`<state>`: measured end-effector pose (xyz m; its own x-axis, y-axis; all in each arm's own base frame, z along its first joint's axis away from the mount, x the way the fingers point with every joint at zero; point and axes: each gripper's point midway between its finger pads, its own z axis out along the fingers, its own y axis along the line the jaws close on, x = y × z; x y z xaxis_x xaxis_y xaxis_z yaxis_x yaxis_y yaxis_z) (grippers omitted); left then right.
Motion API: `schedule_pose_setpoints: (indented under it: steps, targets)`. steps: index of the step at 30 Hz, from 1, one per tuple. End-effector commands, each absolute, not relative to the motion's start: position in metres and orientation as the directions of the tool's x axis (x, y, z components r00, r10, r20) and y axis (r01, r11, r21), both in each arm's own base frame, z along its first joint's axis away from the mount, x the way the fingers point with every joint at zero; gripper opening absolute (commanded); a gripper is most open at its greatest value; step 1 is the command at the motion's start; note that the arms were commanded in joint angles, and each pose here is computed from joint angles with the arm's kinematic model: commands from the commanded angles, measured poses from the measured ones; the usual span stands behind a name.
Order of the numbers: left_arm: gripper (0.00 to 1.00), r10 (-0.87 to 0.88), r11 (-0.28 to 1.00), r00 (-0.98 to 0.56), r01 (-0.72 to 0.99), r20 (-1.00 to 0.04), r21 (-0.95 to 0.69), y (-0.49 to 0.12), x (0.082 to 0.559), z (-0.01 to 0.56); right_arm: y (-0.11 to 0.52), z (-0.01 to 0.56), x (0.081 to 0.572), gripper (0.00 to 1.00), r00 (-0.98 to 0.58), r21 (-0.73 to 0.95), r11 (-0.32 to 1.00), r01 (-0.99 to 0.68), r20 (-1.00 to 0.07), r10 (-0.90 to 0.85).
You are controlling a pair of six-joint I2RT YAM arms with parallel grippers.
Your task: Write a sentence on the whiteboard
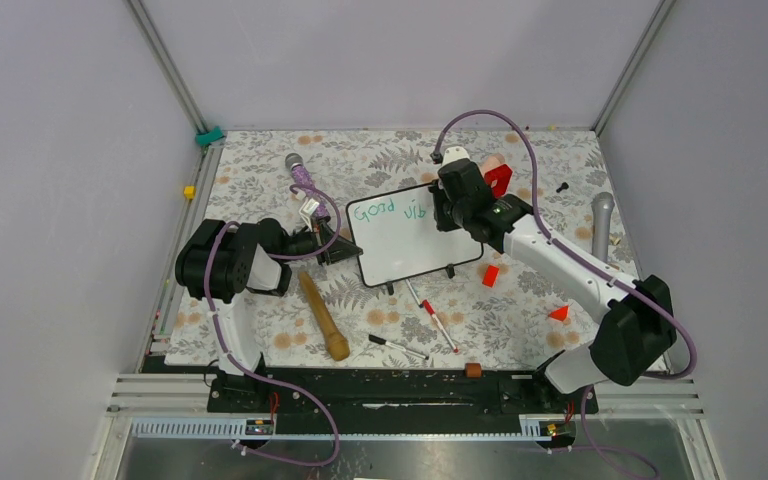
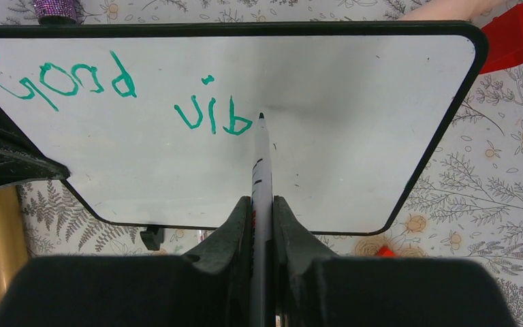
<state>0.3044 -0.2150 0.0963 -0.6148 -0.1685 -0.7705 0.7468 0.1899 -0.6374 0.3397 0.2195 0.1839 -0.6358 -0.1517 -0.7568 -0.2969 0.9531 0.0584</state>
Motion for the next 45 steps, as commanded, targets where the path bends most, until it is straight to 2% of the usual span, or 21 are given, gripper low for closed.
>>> schedule_pose_setpoints:
  steps: [1, 45]
  targets:
    - [0.0, -0.147, 0.177, -0.555, 0.799, -0.819, -0.574, -0.217, 0.306, 0.096, 0.223, 0.196, 0.346, 0.0, -0.62, 0.056, 0.951, -0.304, -0.769, -0.153]
    - [0.0, -0.146, 0.177, -0.554, 0.801, -0.82, -0.572, -0.217, 0.305, 0.096, 0.208, 0.185, 0.357, 0.0, -0.636, -0.031, 0.974, -0.225, -0.753, -0.171]
